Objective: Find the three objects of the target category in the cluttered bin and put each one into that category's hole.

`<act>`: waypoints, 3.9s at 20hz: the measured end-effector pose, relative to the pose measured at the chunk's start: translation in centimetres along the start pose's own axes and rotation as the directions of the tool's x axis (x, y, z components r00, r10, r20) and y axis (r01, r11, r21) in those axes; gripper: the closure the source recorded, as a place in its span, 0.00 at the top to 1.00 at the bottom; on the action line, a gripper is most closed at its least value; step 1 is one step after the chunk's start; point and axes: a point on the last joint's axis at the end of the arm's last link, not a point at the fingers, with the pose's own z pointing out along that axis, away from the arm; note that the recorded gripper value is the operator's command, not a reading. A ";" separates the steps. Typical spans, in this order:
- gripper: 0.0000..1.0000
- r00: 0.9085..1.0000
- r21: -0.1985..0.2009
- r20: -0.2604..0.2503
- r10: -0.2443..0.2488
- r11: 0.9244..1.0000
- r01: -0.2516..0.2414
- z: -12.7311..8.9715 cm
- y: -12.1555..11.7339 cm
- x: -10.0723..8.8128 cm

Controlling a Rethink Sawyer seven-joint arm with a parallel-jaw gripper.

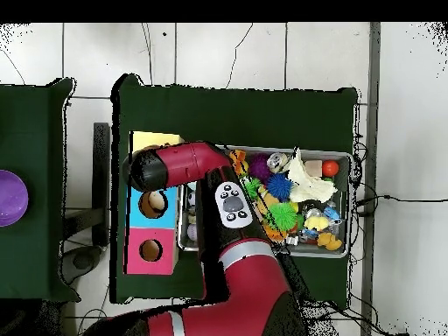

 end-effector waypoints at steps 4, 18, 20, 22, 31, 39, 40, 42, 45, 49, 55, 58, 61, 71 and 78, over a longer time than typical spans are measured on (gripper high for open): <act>0.00 1.000 -0.001 -0.001 0.004 1.000 -0.004 0.0 0.0 0.0; 0.00 1.000 -0.008 -0.005 0.030 1.000 -0.030 -0.5 0.0 0.0; 0.00 0.999 -0.010 -0.007 0.036 0.999 -0.037 -0.8 0.1 0.0; 0.00 0.999 -0.008 -0.010 0.042 0.999 -0.042 -1.3 0.2 0.1; 0.00 0.997 0.009 -0.057 0.048 0.999 -0.047 -3.8 0.3 1.1; 0.00 0.998 0.047 -0.051 0.038 0.998 -0.036 -5.5 0.4 0.7; 0.00 0.998 0.049 -0.052 0.039 0.998 -0.037 -5.5 0.3 0.8; 0.00 0.998 0.050 -0.053 0.041 0.998 -0.039 -5.5 0.3 0.8; 0.00 0.998 0.050 -0.054 0.046 0.998 -0.043 -5.5 0.4 0.8; 0.00 0.997 0.047 -0.056 0.051 0.998 -0.048 -6.0 0.4 0.8; 0.00 0.993 0.034 -0.085 0.082 0.996 -0.080 -9.4 0.2 1.0; 0.00 0.983 0.022 -0.135 0.122 0.993 -0.120 -13.3 -1.0 1.4; 0.00 0.977 0.018 -0.155 0.146 0.989 -0.145 -15.6 -1.9 1.5; 0.00 0.972 0.053 -0.126 0.198 0.980 -0.193 -19.7 -6.0 1.7; 0.00 0.977 0.105 -0.121 0.175 0.981 -0.163 -17.9 -8.4 4.1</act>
